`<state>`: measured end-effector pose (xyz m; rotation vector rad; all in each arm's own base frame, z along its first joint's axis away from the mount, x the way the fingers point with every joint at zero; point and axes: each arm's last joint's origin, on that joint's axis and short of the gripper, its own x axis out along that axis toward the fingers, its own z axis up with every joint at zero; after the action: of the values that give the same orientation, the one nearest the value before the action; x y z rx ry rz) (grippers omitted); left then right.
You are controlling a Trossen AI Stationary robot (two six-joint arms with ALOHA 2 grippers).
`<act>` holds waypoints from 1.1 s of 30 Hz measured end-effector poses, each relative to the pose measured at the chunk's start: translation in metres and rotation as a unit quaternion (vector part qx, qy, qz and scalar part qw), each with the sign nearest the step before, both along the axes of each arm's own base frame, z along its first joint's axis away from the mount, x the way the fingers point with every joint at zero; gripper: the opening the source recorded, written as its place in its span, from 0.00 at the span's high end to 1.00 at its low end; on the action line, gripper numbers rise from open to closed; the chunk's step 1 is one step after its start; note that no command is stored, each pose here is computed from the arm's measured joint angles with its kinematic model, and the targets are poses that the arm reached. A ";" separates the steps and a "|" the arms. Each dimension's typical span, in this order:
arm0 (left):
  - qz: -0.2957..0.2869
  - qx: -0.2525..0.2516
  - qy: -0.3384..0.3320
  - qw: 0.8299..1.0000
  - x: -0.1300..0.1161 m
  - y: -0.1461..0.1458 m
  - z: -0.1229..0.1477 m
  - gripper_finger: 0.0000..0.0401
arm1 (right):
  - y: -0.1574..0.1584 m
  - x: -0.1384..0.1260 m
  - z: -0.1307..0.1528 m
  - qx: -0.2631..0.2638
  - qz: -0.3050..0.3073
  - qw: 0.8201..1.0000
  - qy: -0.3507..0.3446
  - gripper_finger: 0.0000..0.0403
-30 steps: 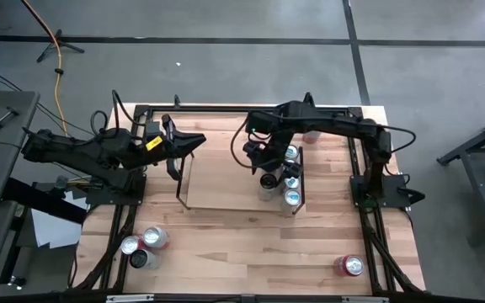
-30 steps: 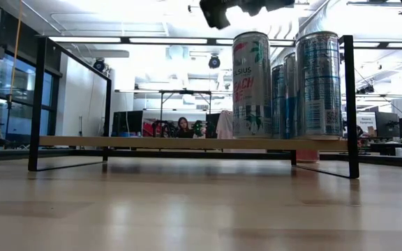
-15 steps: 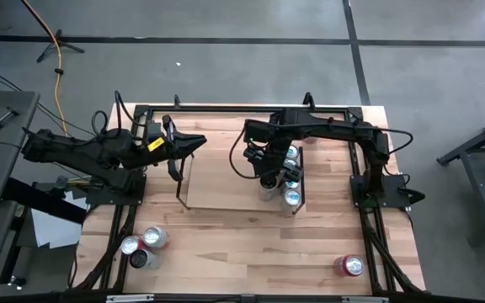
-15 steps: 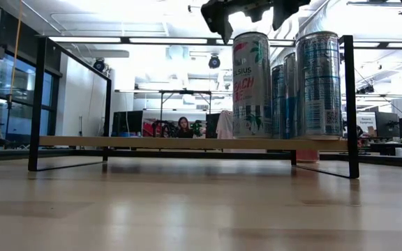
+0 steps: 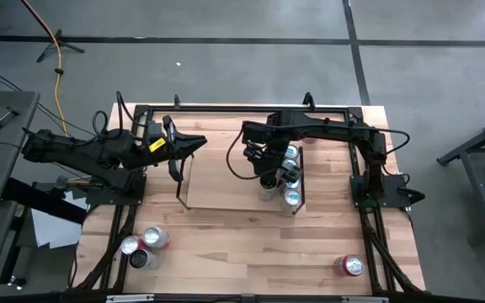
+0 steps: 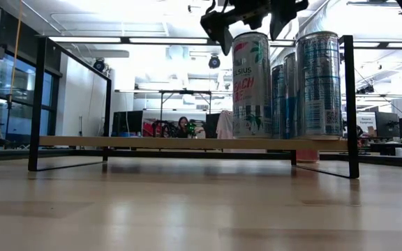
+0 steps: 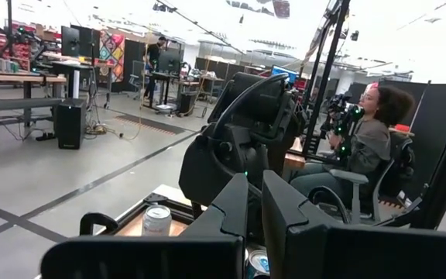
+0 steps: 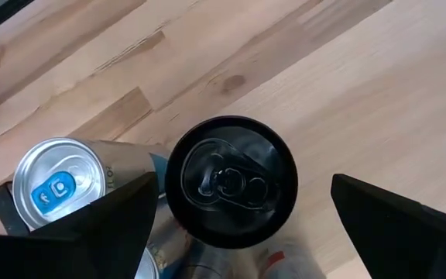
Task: Place canned beverage on shelf
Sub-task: Put the black soda can aligned with the other black soda can on the shelf
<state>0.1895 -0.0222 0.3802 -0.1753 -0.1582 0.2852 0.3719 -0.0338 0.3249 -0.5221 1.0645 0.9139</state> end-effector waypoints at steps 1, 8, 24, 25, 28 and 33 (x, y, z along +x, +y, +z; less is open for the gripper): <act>0.000 0.000 0.000 1.000 0.000 0.000 0.000 1.00 | 0.000 0.000 0.000 0.000 -0.001 1.000 0.001 0.08; 0.000 0.000 0.000 1.000 0.000 0.000 0.000 1.00 | 0.003 -0.001 0.000 -0.001 0.011 1.000 0.003 0.08; 0.000 0.001 0.003 1.000 0.000 0.000 -0.001 1.00 | 0.012 0.000 -0.003 -0.015 0.026 0.999 0.011 0.08; 0.000 0.001 0.003 1.000 0.000 0.000 -0.001 1.00 | 0.012 0.001 -0.003 -0.015 0.026 1.000 0.010 0.08; 0.000 0.001 0.003 1.000 0.000 0.000 -0.001 1.00 | 0.014 0.003 -0.005 -0.015 0.028 0.999 0.008 0.08; 0.000 0.001 0.003 1.000 0.000 0.000 -0.001 1.00 | 0.017 0.008 -0.014 -0.024 0.033 0.999 0.022 0.08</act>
<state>0.1895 -0.0222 0.3797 -0.1728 -0.1519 0.2853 0.3797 -0.0173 0.3114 -0.5815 1.1162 0.9643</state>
